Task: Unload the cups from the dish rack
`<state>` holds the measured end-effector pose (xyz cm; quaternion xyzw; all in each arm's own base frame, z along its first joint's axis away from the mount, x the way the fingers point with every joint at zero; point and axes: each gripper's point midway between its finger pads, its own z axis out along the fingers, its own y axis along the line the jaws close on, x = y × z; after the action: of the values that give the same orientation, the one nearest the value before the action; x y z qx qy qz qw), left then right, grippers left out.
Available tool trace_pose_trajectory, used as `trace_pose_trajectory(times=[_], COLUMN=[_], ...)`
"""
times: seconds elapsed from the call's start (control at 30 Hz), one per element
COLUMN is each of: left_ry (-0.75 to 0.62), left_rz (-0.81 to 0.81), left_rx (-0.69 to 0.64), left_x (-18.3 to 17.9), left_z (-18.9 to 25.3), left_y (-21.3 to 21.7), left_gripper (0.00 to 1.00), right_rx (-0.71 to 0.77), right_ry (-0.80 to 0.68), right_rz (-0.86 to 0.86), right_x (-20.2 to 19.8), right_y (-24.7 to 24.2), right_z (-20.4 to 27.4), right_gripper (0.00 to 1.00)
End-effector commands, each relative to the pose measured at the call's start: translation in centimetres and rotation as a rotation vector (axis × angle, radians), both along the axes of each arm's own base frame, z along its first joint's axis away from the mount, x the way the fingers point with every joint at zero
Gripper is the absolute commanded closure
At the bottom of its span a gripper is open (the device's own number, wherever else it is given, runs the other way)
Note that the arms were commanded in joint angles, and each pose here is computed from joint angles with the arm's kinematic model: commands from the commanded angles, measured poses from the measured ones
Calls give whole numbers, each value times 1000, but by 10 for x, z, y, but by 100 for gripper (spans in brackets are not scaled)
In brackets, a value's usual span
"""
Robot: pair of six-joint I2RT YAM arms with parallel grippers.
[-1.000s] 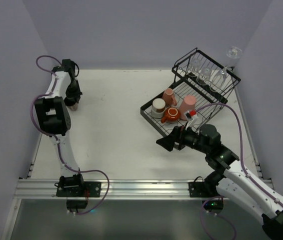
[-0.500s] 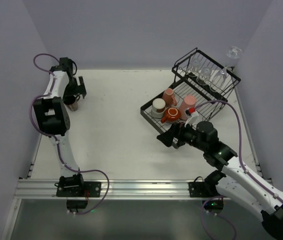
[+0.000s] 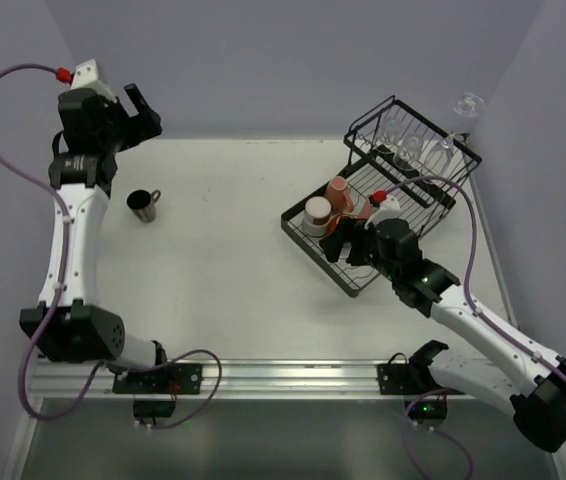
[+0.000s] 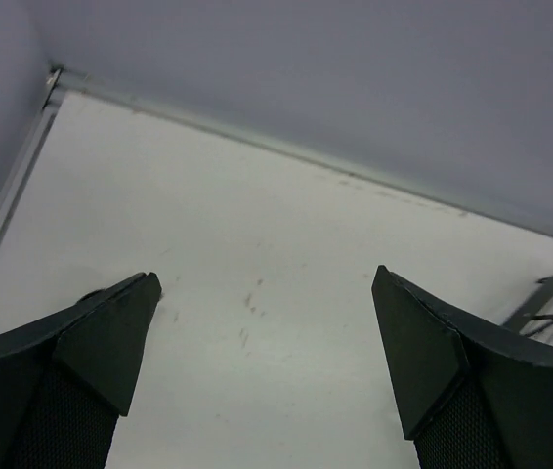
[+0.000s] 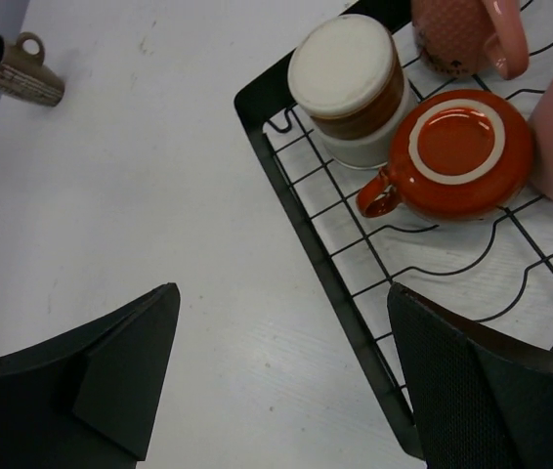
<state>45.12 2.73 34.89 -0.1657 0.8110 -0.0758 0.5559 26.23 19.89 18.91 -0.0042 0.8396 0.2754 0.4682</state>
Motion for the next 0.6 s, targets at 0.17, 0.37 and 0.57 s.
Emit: trace_pose_trajectory(times=[0.17, 0.37, 0.57], left_ry=[-163, -140, -120], left_rz=[-561, -725, -757], left_rx=[-184, -171, -93], left_x=[-104, -172, -196], left_z=[-6, -56, -92], left_y=[-167, -187, -196], left_gripper=[0, 2, 2], right_rx=[-64, -37, 15], right_ry=[-34, 3, 26], right_rz=[-229, -343, -502], right_x=[44, 56, 71], right_y=[-17, 0, 7], right_z=[1, -26, -41], right_gripper=[34, 48, 54])
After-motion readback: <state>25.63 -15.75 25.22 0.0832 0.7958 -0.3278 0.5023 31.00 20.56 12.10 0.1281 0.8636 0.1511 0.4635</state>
